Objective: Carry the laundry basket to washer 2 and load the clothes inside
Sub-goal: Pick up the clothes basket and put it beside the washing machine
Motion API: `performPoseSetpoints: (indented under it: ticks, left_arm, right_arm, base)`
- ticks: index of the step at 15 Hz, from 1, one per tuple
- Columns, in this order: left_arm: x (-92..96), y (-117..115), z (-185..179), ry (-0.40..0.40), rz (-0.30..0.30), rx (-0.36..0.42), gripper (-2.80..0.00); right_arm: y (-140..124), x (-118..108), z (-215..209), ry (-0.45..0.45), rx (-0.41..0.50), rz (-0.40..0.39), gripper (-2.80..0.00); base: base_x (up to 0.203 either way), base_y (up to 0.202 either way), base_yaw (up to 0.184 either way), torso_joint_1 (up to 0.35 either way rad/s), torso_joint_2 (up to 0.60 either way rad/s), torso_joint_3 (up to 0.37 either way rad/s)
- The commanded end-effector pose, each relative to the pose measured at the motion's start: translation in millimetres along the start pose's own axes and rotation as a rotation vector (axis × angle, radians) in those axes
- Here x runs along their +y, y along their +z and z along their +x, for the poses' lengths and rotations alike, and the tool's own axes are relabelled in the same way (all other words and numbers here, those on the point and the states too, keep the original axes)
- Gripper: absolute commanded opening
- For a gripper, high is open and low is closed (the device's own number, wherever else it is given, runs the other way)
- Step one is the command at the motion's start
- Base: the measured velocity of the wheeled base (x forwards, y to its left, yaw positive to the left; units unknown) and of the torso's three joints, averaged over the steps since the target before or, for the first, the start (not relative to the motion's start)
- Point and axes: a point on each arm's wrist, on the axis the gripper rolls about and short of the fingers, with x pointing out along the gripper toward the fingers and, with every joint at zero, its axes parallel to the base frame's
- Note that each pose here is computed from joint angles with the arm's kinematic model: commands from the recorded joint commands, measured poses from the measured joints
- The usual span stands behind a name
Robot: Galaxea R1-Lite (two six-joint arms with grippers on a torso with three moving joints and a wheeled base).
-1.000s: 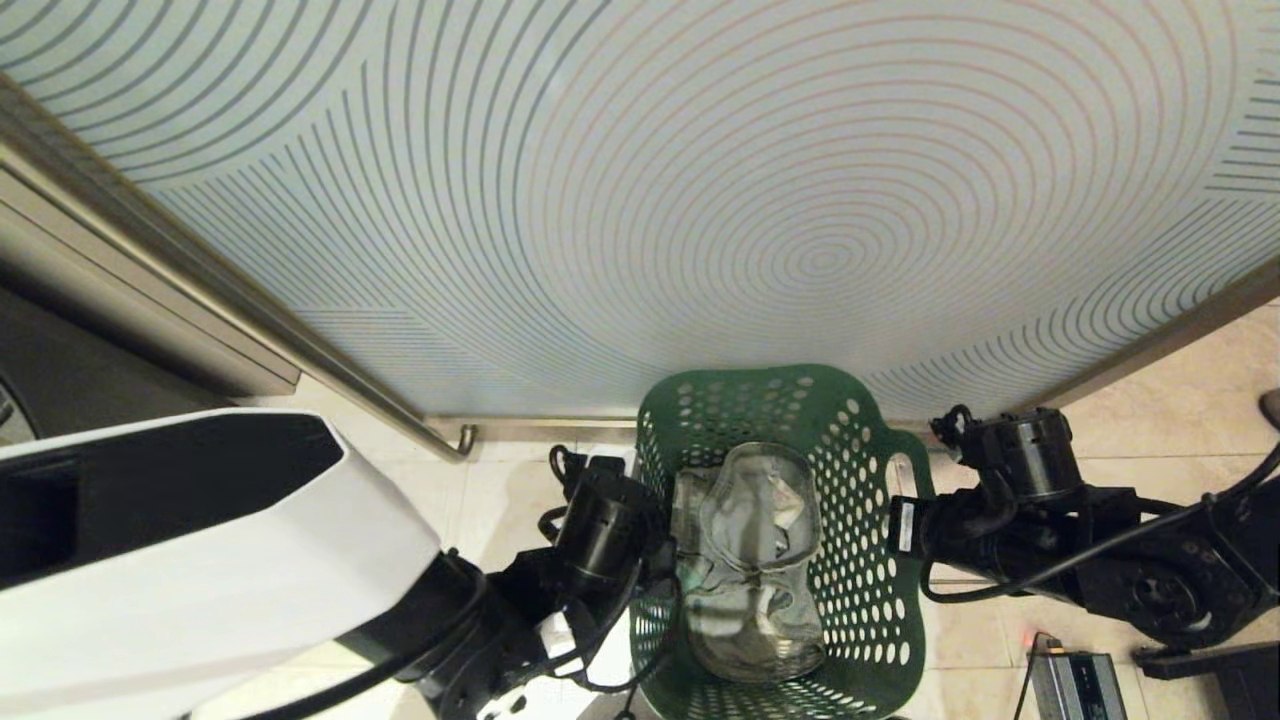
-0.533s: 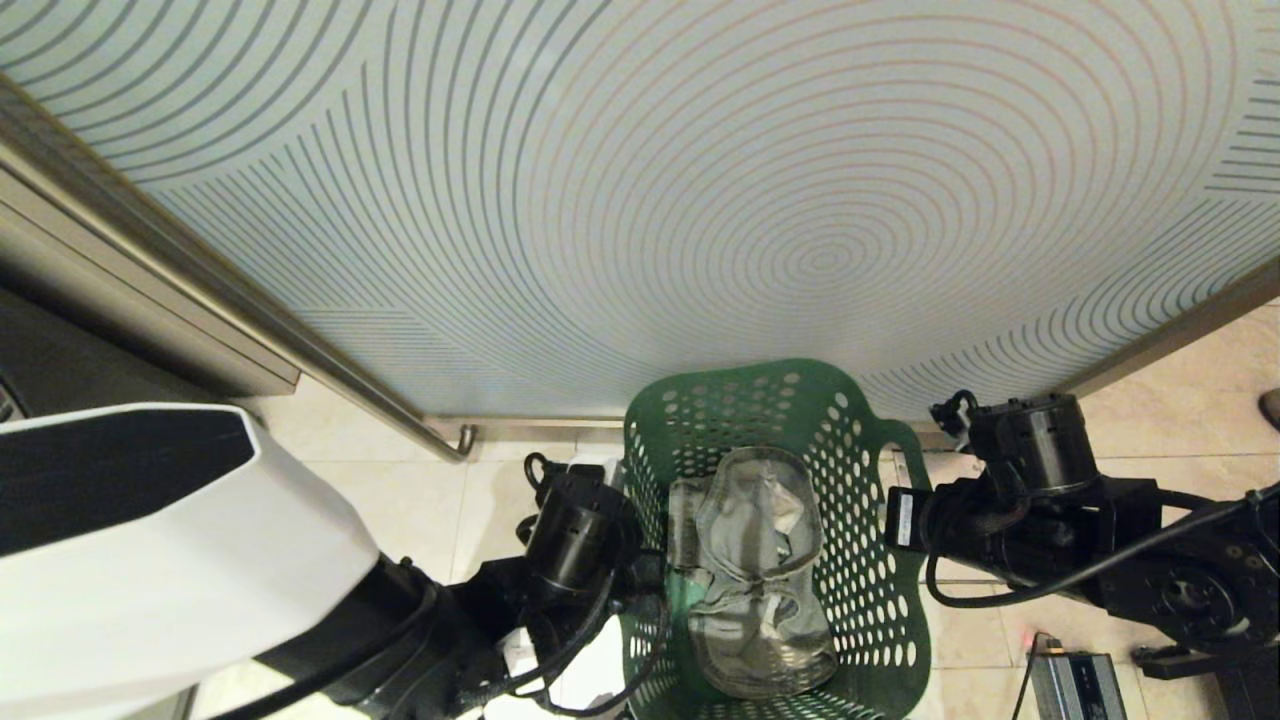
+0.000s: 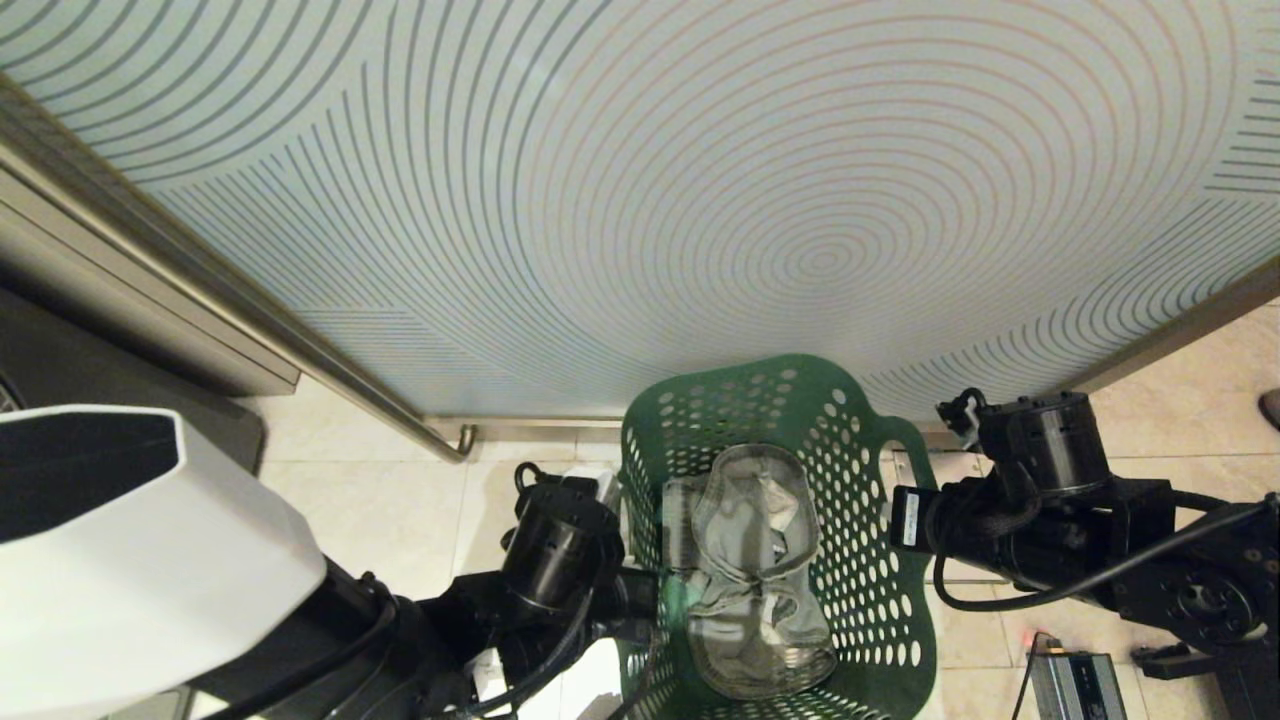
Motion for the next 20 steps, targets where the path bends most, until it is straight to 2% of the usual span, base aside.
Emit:
performPoseSetpoints:
  ticks: [1,8,20]
  left_arm:
    - [-1.3,0.4,-1.2,-0.005,-0.002,-0.005,-2.8]
    - [-1.4,-0.7,-1.3,-0.005,-0.002,-0.001,-2.8]
    - [1.4,3.2,-15.7,-0.012,-0.006,-0.02,-2.8]
  right_arm:
    - [0.8,0.4,-0.2,0.002,-0.005,0.003,-2.8]
    - [4.4,1.5,-2.2,0.003,-0.014,0.004,-2.8]
    - [7.4,4.3,-17.1,0.016,-0.023,0.0,-2.8]
  base:
    - [0.0,0.0,0.0,0.0,0.0,0.0]
    - [0.0,0.0,0.0,0.0,0.0,0.014]
    - [0.0,0.0,0.0,0.003,0.0,0.193]
